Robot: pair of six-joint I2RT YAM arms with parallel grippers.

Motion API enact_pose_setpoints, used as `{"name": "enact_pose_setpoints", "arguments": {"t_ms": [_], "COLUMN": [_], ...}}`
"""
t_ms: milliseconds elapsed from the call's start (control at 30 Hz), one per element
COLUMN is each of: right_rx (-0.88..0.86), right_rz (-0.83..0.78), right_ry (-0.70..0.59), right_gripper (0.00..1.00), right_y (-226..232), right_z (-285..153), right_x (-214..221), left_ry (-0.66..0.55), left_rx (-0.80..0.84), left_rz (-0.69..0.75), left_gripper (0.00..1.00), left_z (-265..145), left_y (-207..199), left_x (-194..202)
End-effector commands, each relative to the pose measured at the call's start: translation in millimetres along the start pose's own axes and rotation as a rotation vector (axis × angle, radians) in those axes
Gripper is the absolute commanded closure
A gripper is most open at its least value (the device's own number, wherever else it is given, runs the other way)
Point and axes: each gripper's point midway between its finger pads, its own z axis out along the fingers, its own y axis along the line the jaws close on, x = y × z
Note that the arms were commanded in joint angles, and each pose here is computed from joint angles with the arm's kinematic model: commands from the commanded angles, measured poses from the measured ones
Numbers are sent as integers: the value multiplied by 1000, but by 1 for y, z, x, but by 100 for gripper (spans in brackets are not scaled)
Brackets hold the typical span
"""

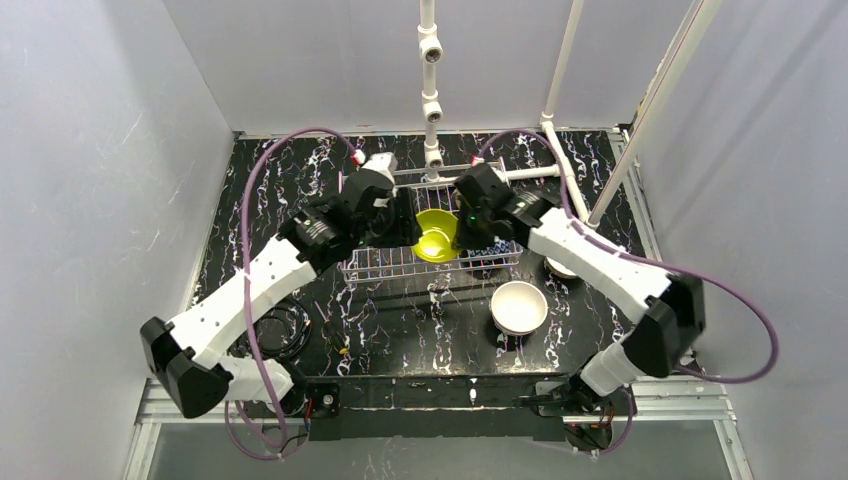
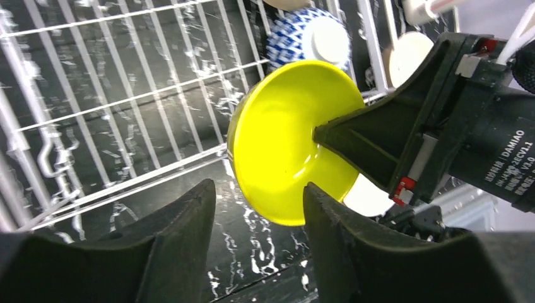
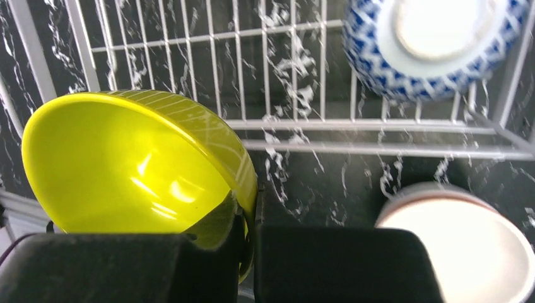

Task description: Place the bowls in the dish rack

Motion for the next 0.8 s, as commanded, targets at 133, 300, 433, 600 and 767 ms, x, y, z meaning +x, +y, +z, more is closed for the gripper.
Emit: {"name": "enact_pose_setpoints", "arguments": {"t_ms": [133,300,433,600,767], "right_rx": [50,124,245,477,694], "right_rz": [-53,-112,-203,-365,-506], "right_ry": [-234,-320,-373,-409,-452], "right_gripper": [99,99,99,99,99], "right_y": [46,50,52,48,34], "right_z": [29,42,47,61,64], "right_x": [-65,-88,-99,-103,-121], "left_ry": [-98,-175,-223,-317,-430], "left_rx": [-246,-302,-367,-459,-513], "left_rz": [-8,-37,-68,-109,-129], "left_gripper": [32,16,3,2,2], "left_z": [-27,-46,-63,-90,-120], "left_y": [76,98,121,151,172], "left_x": [-10,-17,-13,-6,-6]}}
